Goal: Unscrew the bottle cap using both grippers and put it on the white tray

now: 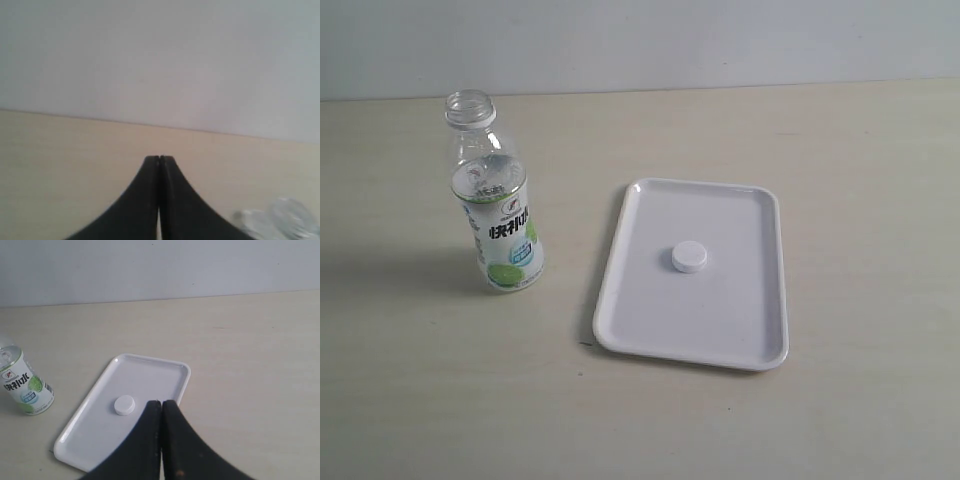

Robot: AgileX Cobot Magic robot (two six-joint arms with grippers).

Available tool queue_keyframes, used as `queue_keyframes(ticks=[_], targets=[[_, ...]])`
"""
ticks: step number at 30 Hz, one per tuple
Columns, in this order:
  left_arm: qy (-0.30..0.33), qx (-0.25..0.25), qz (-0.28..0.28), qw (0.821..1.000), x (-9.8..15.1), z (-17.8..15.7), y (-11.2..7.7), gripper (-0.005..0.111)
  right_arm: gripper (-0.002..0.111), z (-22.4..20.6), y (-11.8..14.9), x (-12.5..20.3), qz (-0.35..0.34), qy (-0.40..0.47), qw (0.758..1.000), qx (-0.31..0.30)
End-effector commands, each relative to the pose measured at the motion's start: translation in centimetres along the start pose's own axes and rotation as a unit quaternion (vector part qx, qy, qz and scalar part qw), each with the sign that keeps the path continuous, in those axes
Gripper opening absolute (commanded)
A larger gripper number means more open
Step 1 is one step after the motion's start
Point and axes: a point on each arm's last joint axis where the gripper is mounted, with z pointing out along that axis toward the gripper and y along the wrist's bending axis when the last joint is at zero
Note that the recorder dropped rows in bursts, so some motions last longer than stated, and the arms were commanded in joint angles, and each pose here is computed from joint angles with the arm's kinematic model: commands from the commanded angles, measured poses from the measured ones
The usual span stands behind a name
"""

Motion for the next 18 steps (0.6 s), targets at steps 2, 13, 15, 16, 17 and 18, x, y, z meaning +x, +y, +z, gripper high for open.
queue_keyframes(ticks=[2,13,15,16,17,18], targets=[[-0.069,-0.204,0.072,0.974,-1.9,-5.1,0.2,0.0,0.0,0.0,-0.1,0.0,-0.001,-0.004,1.0,0.002],[-0.147,-0.125,0.139,0.971,6.0,-11.7,-2.8,0.0,0.0,0.0,0.0,0.0,0.0,-0.003,1.0,0.0],[-0.171,-0.112,0.144,0.968,7.4,-12.6,-3.0,0.0,0.0,0.0,0.0,0.0,0.0,-0.003,1.0,0.0],[-0.181,-0.11,0.145,0.966,8.0,-12.9,-3.0,0.0,0.0,0.0,0.0,0.0,0.0,-0.003,1.0,0.0],[-0.192,-0.109,0.147,0.964,8.5,-13.2,-3.0,0.0,0.0,0.0,0.0,0.0,0.0,-0.003,1.0,0.0],[-0.205,-0.107,0.149,0.961,9.3,-13.5,-2.9,0.0,0.0,0.0,0.0,0.0,0.0,-0.003,1.0,0.0]])
